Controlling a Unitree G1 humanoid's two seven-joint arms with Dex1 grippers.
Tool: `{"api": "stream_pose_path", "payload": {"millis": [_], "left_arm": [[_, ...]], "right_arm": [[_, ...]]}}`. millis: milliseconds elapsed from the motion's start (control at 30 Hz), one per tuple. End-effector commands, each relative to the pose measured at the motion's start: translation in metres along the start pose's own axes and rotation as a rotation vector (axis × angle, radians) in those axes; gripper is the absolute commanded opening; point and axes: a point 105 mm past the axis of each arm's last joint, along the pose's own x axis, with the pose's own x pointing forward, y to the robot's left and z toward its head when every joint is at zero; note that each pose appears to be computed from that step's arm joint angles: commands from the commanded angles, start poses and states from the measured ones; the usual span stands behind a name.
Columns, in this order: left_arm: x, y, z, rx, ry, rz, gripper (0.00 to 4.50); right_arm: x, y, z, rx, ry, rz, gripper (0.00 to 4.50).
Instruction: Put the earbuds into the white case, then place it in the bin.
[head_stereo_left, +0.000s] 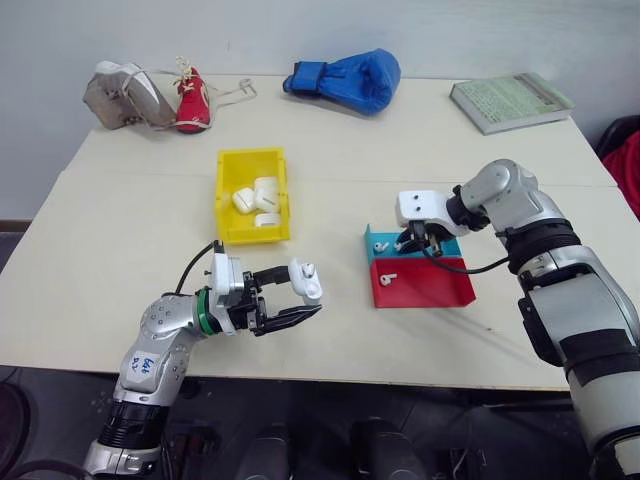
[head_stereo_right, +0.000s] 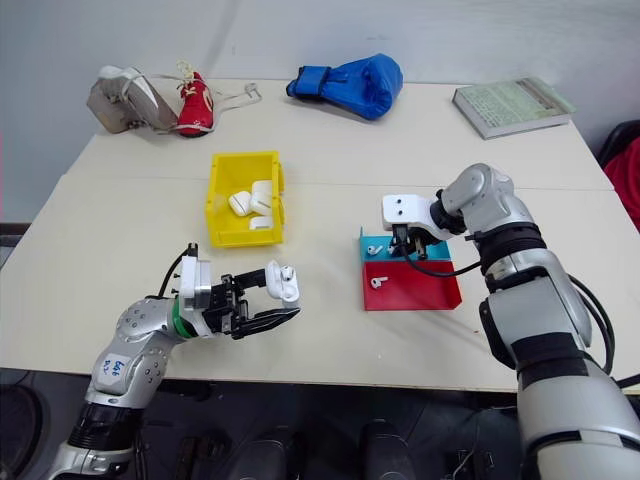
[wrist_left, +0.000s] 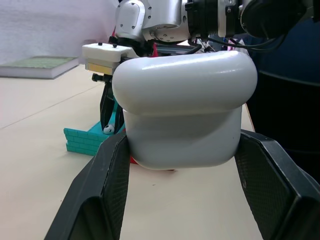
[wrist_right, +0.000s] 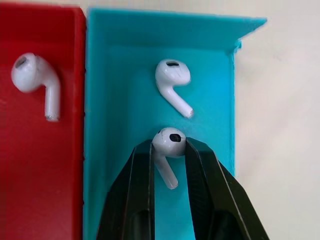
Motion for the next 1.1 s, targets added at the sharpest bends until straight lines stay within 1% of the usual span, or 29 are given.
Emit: {"api": "stream_pose_path", "payload": {"millis": [33, 133, 167, 233, 267, 300, 367, 400, 433, 500, 633, 833, 1100], "left_arm": [[0.007, 0.002, 0.011, 0.039, -0.032, -0.012, 2.73], [0.014, 0.008, 0.014, 0.045, -0.050, -0.014, 2.73], [0.016, 0.009, 0.015, 0.046, -0.058, -0.017, 2.73], [0.019, 0.011, 0.016, 0.047, -0.068, -0.023, 2.73], [0.021, 0.012, 0.017, 0.049, -0.075, -0.029, 2.73], [0.021, 0.012, 0.018, 0.050, -0.079, -0.033, 2.73], [0.025, 0.013, 0.019, 0.050, -0.091, -0.048, 2.73], [0.026, 0.013, 0.020, 0.049, -0.095, -0.056, 2.73], [0.029, 0.013, 0.021, 0.047, -0.103, -0.072, 2.73], [0.034, 0.012, 0.023, 0.046, -0.115, -0.094, 2.73], [0.039, 0.012, 0.028, 0.050, -0.140, -0.131, 2.73], [0.044, 0.012, 0.033, 0.064, -0.161, -0.156, 2.73], [0.044, 0.011, 0.037, 0.072, -0.185, -0.160, 2.73]], "right_arm": [[-0.047, -0.007, 0.030, 0.008, -0.226, -0.063, 0.45], [-0.075, 0.014, 0.055, 0.089, -0.518, -0.039, 0.45], [-0.083, 0.021, 0.067, 0.118, -0.630, -0.043, 0.45], [-0.091, 0.036, 0.085, 0.176, -0.785, -0.046, 0.45], [-0.093, 0.045, 0.094, 0.217, -0.856, -0.035, 0.45], [-0.094, 0.051, 0.099, 0.245, -0.893, -0.025, 0.45], [-0.096, 0.067, 0.116, 0.284, -1.033, -0.008, 0.45], [-0.096, 0.073, 0.121, 0.303, -1.081, -0.004, 0.45], [-0.089, 0.086, 0.128, 0.311, -1.111, 0.035, 0.45], [-0.079, 0.102, 0.139, 0.325, -1.157, 0.078, 0.45], [-0.070, 0.111, 0.151, 0.370, -1.216, 0.099, 0.45], [-0.052, 0.118, 0.152, 0.379, -1.184, 0.121, 0.45], [-0.042, 0.117, 0.145, 0.388, -1.153, 0.114, 0.45]]}}
